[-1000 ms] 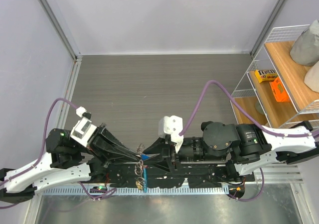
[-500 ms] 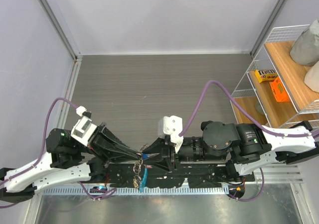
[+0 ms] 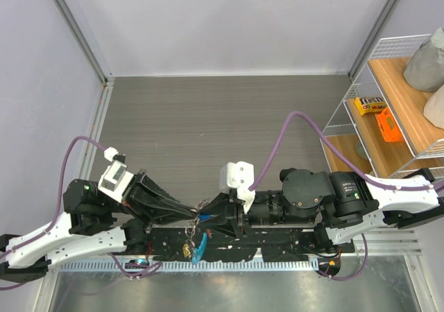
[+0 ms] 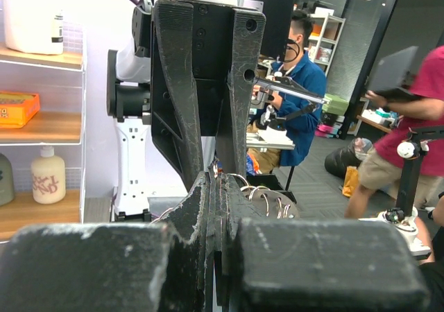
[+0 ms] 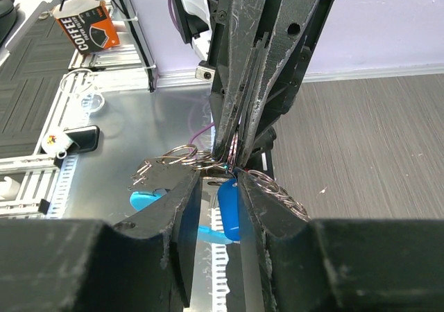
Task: Put the keys on the keyring
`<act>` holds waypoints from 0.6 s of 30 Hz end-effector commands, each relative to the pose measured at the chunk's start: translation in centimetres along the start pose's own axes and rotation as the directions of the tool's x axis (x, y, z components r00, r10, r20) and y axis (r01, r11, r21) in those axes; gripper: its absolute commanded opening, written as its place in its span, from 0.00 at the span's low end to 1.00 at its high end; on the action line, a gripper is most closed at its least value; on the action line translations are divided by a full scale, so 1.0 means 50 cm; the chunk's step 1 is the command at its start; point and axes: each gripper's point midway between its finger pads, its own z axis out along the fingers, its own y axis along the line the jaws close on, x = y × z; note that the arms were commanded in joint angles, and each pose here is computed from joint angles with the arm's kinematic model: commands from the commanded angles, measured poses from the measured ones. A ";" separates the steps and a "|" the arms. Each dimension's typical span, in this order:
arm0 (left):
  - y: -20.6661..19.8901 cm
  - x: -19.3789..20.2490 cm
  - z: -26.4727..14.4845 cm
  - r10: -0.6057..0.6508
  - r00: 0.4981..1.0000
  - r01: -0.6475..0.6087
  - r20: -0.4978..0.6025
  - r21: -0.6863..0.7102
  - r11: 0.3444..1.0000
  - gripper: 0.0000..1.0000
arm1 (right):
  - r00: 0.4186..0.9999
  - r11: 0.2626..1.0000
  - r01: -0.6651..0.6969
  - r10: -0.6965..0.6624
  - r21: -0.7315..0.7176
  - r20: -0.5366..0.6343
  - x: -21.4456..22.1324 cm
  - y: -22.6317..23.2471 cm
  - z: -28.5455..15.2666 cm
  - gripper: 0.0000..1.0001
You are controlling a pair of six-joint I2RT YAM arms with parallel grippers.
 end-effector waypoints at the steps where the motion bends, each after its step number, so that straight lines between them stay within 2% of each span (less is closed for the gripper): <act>1: 0.006 -0.015 0.004 0.022 0.999 -0.022 0.031 -0.014 1.000 0.00 | 0.995 1.000 0.000 0.000 -0.006 0.097 -0.066 0.006 -0.008 0.33; 18: -0.002 -0.007 0.003 0.002 1.000 -0.002 0.027 0.012 1.000 0.00 | 0.992 0.997 0.019 -0.027 0.069 0.119 -0.075 -0.024 -0.019 0.31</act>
